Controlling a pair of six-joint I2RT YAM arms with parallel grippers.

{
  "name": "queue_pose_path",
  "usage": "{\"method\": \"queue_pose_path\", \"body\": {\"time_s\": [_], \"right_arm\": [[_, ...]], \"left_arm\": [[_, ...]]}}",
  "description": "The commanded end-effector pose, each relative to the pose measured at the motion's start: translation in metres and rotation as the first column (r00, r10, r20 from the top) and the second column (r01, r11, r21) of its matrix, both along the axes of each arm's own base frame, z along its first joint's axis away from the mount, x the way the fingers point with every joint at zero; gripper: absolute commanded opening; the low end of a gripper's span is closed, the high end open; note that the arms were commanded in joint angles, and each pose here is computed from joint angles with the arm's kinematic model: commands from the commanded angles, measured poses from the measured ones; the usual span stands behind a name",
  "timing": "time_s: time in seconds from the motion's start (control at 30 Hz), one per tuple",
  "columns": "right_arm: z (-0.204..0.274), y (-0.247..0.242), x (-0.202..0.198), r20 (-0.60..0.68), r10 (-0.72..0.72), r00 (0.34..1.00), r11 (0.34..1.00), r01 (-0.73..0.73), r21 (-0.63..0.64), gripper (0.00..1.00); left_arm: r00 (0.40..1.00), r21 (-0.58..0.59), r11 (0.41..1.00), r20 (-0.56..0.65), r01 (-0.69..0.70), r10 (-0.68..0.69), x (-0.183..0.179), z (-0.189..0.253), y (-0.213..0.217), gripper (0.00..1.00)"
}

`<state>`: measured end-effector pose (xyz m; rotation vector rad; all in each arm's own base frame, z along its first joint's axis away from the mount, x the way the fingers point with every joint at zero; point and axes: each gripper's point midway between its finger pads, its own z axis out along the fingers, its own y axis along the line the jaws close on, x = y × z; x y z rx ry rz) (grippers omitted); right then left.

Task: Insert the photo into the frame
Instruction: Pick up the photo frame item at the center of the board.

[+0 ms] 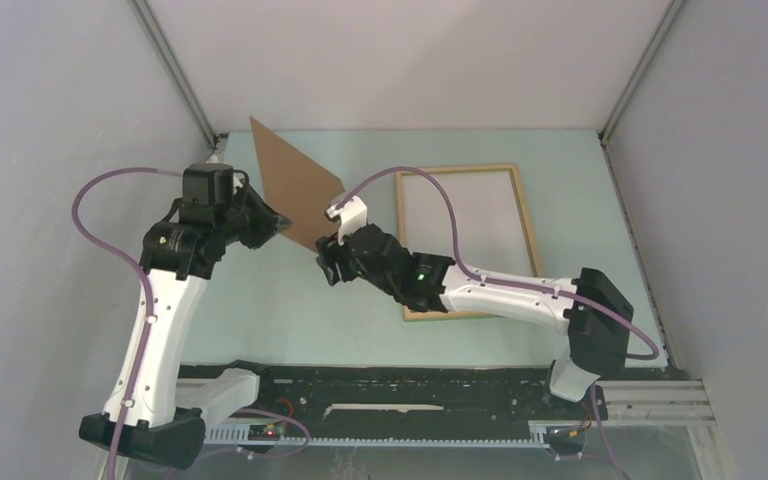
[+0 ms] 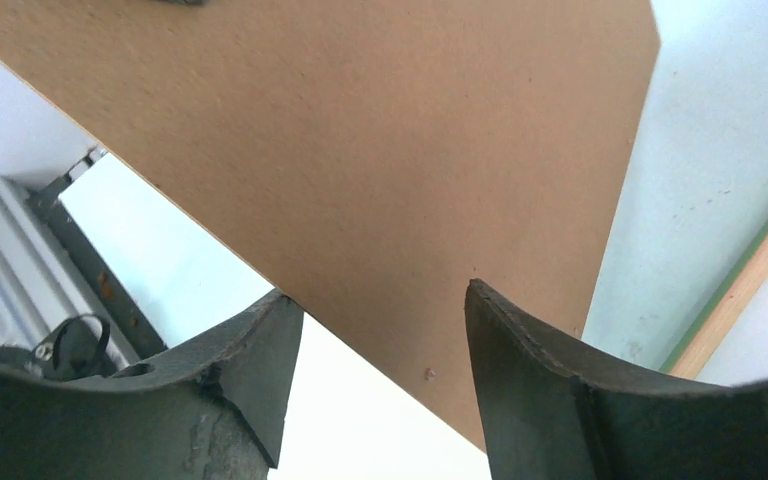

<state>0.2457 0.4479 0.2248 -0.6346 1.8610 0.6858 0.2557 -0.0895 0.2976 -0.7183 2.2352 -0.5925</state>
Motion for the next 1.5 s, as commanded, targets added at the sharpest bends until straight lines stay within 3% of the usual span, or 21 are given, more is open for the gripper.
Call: {"method": "queue_pose_path", "body": {"time_s": [0.0, 0.47, 0.7, 0.8, 0.83, 0.9, 0.97, 1.07, 1.1, 1.27, 1.47], "right_arm": [[0.032, 0.003, 0.029, 0.138, -0.164, 0.977, 0.986, 0.161, 0.033, 0.65], [0.041, 0.044, 0.044, 0.321, -0.229, 0.919, 0.968, 0.25, -0.025, 0.41], [0.047, 0.04, 0.052, 0.39, -0.306, 0.869, 0.944, 0.331, 0.004, 0.01], [0.045, 0.036, 0.055, 0.35, -0.321, 0.88, 0.943, 0.331, 0.032, 0.0], [0.042, 0.031, 0.058, 0.323, -0.325, 0.889, 0.943, 0.33, 0.04, 0.0], [0.037, 0.02, 0.06, 0.236, -0.332, 0.913, 0.943, 0.32, 0.089, 0.0], [0.033, 0.004, 0.061, 0.142, -0.346, 0.928, 0.933, 0.324, 0.158, 0.0], [0.025, -0.022, 0.067, 0.017, -0.357, 0.934, 0.91, 0.343, 0.233, 0.0], [0.024, -0.029, 0.068, -0.007, -0.36, 0.933, 0.902, 0.35, 0.253, 0.0], [0.017, -0.058, 0.078, -0.118, -0.315, 0.942, 0.879, 0.336, 0.337, 0.0], [-0.001, -0.095, 0.087, -0.253, -0.261, 0.932, 0.839, 0.348, 0.418, 0.0]], "left_arm": [[0.989, -0.05, 0.999, 0.148, 0.007, 0.0, 0.008, 0.045, -0.005, 0.0], [0.991, -0.067, 0.997, 0.129, -0.033, 0.042, 0.005, 0.043, -0.002, 0.0], [0.991, -0.077, 0.995, 0.113, -0.061, 0.069, 0.006, 0.038, 0.0, 0.0], [0.991, -0.091, 0.995, 0.128, -0.031, 0.043, 0.009, 0.038, -0.005, 0.02], [0.99, -0.087, 0.996, 0.139, -0.016, 0.028, 0.011, 0.038, -0.007, 0.13], [0.986, -0.061, 0.998, 0.164, 0.021, -0.011, 0.014, 0.043, -0.009, 0.48], [0.976, -0.035, 0.997, 0.211, 0.064, -0.055, 0.015, 0.055, -0.011, 0.75], [0.945, -0.008, 0.992, 0.306, 0.125, -0.117, 0.015, 0.079, -0.016, 0.95], [0.932, 0.005, 0.99, 0.335, 0.141, -0.134, 0.015, 0.086, -0.017, 0.99], [0.896, 0.087, 0.985, 0.408, 0.152, -0.174, 0.009, 0.101, -0.01, 1.0], [0.928, 0.043, 0.987, 0.335, 0.156, -0.162, 0.015, 0.047, -0.006, 1.0]]}}
